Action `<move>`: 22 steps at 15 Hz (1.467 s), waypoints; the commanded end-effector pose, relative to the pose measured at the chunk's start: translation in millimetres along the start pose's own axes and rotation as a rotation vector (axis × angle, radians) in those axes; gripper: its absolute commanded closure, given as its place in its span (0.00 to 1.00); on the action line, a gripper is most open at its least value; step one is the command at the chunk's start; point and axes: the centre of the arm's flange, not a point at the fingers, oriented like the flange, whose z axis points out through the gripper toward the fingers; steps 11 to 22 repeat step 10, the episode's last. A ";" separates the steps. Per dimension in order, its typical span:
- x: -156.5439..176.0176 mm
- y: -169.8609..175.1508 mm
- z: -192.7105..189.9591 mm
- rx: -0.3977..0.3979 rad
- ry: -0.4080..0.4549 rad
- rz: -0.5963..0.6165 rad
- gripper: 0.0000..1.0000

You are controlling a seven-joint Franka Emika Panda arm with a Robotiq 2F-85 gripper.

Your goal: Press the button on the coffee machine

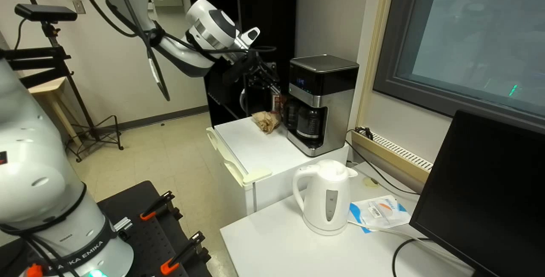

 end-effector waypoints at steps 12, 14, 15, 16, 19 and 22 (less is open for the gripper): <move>-36.2 -36.2 -57.1 -0.007 0.048 -0.053 1.00; -36.2 -36.2 -57.1 -0.007 0.048 -0.053 1.00; -36.2 -36.2 -57.1 -0.007 0.048 -0.053 1.00; -36.2 -36.2 -57.1 -0.007 0.048 -0.053 1.00; -36.2 -36.2 -57.1 -0.007 0.048 -0.053 1.00; -36.2 -36.2 -57.1 -0.007 0.048 -0.053 1.00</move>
